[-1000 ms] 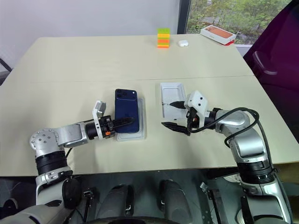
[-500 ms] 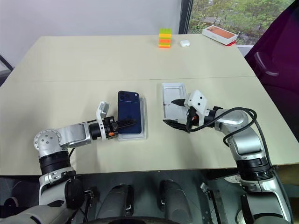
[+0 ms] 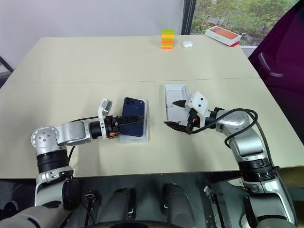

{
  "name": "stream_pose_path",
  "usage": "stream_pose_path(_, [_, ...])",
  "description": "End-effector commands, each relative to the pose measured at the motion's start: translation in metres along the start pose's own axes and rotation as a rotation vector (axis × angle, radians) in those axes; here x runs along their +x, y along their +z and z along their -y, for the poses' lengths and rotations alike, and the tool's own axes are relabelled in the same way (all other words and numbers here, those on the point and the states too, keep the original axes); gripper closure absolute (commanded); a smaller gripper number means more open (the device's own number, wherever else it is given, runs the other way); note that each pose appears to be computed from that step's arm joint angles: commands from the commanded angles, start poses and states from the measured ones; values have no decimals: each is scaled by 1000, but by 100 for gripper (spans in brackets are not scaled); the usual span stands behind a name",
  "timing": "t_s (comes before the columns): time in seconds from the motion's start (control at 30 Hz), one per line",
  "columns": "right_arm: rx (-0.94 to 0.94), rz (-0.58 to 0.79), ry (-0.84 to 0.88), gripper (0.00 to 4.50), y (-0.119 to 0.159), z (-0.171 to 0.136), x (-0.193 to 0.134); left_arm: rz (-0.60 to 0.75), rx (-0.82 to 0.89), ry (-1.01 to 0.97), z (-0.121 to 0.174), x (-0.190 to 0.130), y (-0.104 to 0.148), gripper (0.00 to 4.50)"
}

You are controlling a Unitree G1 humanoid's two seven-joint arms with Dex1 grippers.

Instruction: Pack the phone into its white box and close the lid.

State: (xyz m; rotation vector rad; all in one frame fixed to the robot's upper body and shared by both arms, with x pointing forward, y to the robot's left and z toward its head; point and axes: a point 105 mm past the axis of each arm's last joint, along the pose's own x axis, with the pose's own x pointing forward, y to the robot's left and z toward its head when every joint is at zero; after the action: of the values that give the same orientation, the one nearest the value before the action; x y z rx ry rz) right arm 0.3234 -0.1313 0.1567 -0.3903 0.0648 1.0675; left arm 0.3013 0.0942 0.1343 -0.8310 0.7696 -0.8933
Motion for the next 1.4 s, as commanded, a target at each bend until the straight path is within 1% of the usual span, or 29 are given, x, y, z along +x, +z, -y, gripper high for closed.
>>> stream_pose_path(0.03, [-47,26,-5,0,11,3,1,6,37,-46,14,-6,6,8])
stream_pose_path(0.33, [-54,27,15,0,11,0,6,5,55,-18,18,-20,1,8])
stream_pose_path(0.4, [-54,30,20,0,11,-1,7,-33,69,6,17,-23,-6,8])
stream_pose_path(0.5, [-54,35,21,0,12,-1,7,-35,53,18,16,-25,-8,8])
stream_pose_path(0.67, [-52,39,22,0,13,-1,8,-11,62,47,13,-28,-4,8])
stream_pose_path(0.73, [-48,38,25,0,12,-3,9,6,84,73,10,-28,2,8])
stream_pose_path(0.83, [-46,43,28,0,13,-3,12,-40,101,53,12,-26,-3,8])
stream_pose_path(1.03, [-46,43,28,0,13,-4,12,-55,115,26,19,-37,-2,8])
stream_pose_path(1.2, [-46,42,36,0,11,-6,13,-19,147,76,16,-50,10,8])
stream_pose_path(1.3, [-47,44,38,0,12,-5,13,-26,175,81,17,-55,10,8])
stream_pose_path(1.4, [-44,48,32,0,14,-3,13,-1,173,106,11,-54,12,8])
